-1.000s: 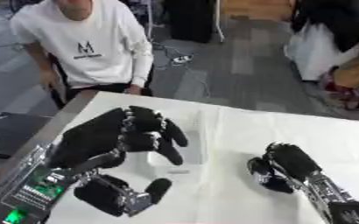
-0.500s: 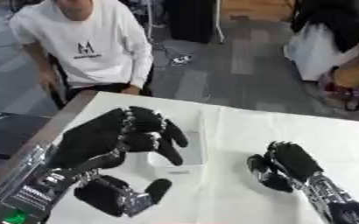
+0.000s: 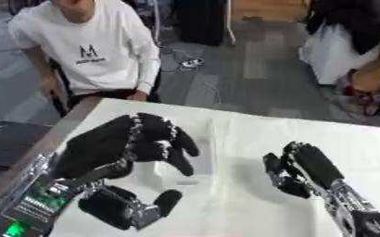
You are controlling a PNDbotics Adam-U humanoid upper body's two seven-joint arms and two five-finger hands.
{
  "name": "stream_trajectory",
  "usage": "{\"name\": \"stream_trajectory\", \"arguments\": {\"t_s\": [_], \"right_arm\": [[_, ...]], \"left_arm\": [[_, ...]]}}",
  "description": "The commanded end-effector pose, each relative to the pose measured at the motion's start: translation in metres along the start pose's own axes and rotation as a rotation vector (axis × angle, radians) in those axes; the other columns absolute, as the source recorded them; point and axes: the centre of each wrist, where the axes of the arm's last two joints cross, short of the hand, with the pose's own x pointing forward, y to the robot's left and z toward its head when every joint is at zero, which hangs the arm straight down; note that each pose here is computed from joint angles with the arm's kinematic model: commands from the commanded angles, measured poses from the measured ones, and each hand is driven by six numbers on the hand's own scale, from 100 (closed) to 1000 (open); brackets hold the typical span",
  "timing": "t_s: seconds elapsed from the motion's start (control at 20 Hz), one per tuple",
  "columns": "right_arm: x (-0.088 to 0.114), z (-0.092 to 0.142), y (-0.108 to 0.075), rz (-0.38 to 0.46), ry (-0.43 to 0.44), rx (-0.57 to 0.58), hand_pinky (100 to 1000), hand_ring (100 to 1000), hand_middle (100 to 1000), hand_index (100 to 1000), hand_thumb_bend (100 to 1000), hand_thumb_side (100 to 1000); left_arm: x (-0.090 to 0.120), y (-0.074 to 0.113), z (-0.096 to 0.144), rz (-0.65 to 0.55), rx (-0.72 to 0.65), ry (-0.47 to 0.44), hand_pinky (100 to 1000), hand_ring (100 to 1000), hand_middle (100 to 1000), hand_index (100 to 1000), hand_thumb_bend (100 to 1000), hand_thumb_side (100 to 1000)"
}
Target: Pick up objects on the table and place them in the box.
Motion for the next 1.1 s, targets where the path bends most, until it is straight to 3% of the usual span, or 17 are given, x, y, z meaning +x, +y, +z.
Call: {"name": "stream_trajectory", "arguments": {"t_s": [0.05,0.6,1.1], "right_arm": [[0.004,-0.023,-0.026,-0.038,-0.061,-0.099,100,100,100,119,100,476],[0.014,-0.051,-0.058,-0.201,-0.151,-0.142,100,100,100,118,100,475],[0.033,-0.074,-0.063,-0.28,-0.267,-0.078,100,100,100,120,100,478]], "left_arm": [[0.001,0.006,-0.003,-0.014,0.002,-0.017,542,501,653,662,179,617],[0.002,0.005,-0.003,-0.007,0.0,-0.018,543,501,653,662,178,618],[0.002,0.005,-0.006,-0.003,0.003,-0.031,543,501,650,662,178,617]]}}
